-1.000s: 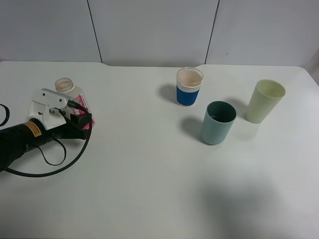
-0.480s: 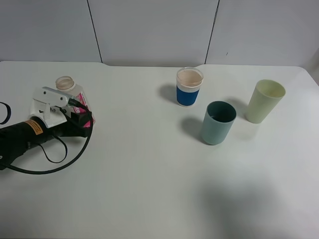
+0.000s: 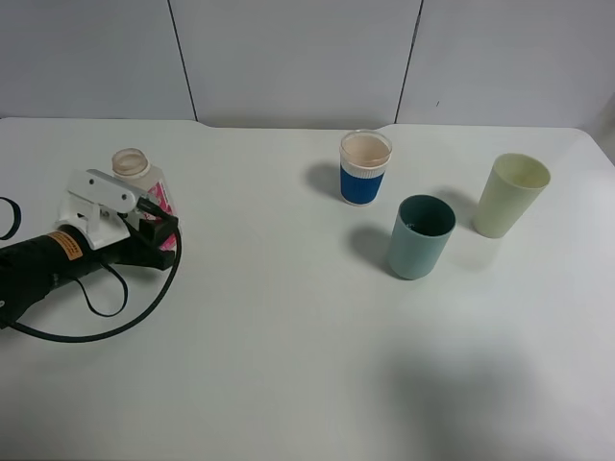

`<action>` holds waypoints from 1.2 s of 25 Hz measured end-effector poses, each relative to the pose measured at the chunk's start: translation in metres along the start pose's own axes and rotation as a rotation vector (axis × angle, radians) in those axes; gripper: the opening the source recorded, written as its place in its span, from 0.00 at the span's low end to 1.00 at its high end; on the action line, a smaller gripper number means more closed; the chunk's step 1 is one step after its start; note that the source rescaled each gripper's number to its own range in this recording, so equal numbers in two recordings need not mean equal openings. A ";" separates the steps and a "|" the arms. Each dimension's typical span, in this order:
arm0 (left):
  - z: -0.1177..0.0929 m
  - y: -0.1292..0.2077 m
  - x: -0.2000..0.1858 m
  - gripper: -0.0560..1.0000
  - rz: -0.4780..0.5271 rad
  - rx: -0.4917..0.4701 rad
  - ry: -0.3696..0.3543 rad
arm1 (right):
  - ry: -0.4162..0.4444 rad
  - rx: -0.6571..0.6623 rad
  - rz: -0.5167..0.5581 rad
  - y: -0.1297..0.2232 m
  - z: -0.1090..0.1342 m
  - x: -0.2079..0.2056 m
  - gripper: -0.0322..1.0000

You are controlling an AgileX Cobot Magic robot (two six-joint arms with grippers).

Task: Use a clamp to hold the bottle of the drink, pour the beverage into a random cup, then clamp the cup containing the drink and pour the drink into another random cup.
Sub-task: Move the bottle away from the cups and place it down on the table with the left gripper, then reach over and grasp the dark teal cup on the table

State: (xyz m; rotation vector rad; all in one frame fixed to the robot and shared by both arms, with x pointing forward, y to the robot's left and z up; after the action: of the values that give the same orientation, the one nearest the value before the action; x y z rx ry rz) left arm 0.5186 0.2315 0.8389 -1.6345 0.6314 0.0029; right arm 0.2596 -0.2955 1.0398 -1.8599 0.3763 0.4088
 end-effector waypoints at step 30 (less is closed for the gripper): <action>-0.013 -0.012 -0.052 1.00 -0.029 0.051 -0.030 | 0.000 0.000 0.000 0.000 0.000 0.000 0.82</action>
State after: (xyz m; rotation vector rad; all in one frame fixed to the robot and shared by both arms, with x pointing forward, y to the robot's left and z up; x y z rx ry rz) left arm 0.4748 0.2407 0.8707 -1.5916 0.5808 -0.0095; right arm 0.2596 -0.2955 1.0398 -1.8599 0.3763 0.4088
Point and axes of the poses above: a point on each arm's last joint axis where the gripper is mounted, x pointing out along that axis toward the gripper, z along the wrist's bending axis when the last joint is at zero, y = z × x, the point moved 3 cm from there along x, pointing out along that axis toward the gripper, and after that the axes turned 12 degrees about -x, right-handed, at the moved point
